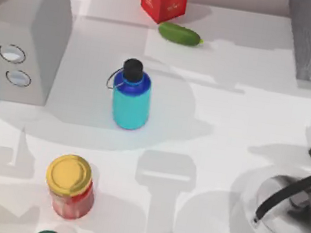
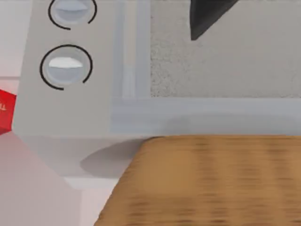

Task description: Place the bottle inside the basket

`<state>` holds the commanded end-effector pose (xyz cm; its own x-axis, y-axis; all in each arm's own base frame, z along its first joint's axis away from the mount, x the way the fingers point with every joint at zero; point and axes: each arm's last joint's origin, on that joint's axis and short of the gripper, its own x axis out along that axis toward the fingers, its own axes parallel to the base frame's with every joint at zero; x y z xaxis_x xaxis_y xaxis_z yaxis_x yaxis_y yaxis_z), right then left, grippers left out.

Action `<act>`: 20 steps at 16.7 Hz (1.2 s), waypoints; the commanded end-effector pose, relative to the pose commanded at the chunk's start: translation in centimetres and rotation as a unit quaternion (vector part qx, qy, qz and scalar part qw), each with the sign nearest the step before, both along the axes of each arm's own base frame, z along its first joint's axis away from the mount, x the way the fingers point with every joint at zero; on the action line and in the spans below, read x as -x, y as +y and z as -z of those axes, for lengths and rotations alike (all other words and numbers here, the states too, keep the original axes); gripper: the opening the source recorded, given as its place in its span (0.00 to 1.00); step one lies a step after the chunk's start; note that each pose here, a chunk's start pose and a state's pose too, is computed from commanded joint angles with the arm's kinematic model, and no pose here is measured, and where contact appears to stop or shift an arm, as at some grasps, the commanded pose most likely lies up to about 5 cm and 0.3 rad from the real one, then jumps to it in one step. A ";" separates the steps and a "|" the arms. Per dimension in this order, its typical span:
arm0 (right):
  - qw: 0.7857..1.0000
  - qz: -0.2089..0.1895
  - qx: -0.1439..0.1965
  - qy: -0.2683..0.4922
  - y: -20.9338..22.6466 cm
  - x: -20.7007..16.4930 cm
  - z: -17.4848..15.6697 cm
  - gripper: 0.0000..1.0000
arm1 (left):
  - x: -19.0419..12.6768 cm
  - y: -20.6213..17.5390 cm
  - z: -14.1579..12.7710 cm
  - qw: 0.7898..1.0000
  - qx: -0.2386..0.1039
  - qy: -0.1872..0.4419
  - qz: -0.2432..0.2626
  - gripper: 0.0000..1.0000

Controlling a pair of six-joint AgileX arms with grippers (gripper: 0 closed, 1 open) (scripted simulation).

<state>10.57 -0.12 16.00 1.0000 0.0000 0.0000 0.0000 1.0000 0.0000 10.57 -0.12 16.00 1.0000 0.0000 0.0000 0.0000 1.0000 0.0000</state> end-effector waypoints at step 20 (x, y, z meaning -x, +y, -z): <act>1.000 0.000 0.000 0.000 0.0 0.0 0.0 1.00 | -13.9 -5.4 -0.2 0.962 -0.008 0.013 0.273 1.00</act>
<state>10.57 -0.12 16.00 1.0000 0.0000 0.0000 0.0000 1.0000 0.0000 24.47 -5.51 16.23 0.8506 -0.5249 -0.0302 0.5254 0.8508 0.0079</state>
